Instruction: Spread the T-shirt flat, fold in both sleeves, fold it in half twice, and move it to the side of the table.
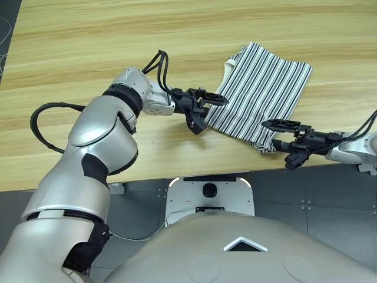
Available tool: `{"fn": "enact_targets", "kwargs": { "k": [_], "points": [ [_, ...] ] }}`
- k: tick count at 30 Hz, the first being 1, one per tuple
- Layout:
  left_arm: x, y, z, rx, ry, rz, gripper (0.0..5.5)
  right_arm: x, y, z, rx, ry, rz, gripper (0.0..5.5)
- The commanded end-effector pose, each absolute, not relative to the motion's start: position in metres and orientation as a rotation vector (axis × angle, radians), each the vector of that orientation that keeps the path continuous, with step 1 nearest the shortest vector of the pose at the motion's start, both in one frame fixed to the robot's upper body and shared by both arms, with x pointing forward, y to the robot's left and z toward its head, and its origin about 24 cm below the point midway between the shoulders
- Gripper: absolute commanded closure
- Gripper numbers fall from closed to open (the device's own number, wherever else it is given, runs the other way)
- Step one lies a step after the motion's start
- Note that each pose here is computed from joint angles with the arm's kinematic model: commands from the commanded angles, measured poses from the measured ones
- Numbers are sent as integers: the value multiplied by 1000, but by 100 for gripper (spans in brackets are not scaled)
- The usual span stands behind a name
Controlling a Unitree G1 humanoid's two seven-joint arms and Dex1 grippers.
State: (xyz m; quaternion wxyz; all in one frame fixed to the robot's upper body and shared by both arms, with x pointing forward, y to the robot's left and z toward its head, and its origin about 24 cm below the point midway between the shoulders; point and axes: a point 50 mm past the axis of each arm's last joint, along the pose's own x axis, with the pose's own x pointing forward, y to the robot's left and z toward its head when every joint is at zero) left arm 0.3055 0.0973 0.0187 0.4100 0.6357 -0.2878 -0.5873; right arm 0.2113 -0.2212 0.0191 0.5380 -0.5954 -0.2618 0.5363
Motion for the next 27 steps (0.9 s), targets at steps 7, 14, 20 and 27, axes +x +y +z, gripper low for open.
{"fn": "enact_targets", "kwargs": {
  "k": [7, 14, 20, 27],
  "points": [
    [289, 102, -4, 1615, -620, -1626, 415, 194, -216, -1, -1404, -514, 1457, 290],
    [289, 104, -6, 1623, -607, -1619, 522, 195, -208, 5, -1352, -524, 1451, 432],
    [287, 110, -3, 1553, -535, -1624, 527, 201, -199, 33, -1228, -581, 1412, 533],
    [269, 125, 10, 1244, -425, -1748, 530, 214, -197, 63, -976, -398, 1365, 535]
  ]
}}
